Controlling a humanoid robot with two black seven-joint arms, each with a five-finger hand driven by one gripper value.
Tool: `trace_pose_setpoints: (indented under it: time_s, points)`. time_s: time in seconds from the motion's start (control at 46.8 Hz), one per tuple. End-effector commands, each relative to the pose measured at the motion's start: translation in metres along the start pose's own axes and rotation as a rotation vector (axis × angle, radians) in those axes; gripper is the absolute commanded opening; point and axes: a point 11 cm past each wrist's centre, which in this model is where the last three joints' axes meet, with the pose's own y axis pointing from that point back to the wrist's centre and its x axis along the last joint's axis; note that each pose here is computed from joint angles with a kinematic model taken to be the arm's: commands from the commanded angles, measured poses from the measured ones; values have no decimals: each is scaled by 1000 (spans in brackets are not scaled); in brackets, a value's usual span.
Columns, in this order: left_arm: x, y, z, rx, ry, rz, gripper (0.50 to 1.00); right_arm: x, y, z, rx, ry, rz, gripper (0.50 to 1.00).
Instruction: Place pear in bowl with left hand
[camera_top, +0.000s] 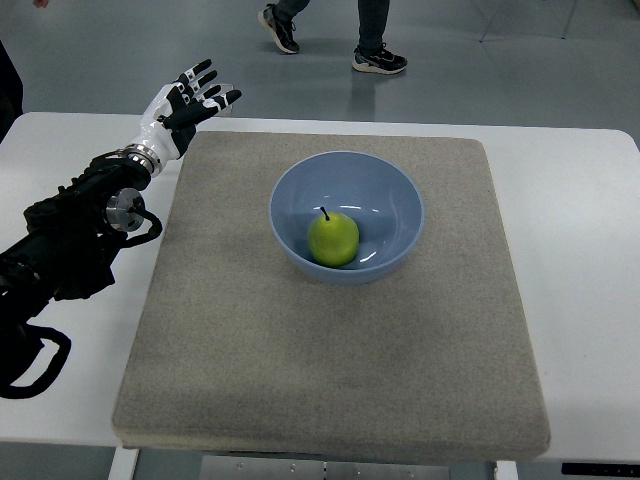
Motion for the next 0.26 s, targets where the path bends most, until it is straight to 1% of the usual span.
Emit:
trace_pose_setpoints:
  time_s: [0.0,0.235]
  points:
    - [2,1,0,3,-5,3,964,0,0,1,-1,0,0,924]
    - [4,2,-3,5,-3,6,964,-6,0,1,-1,2,-17,924]
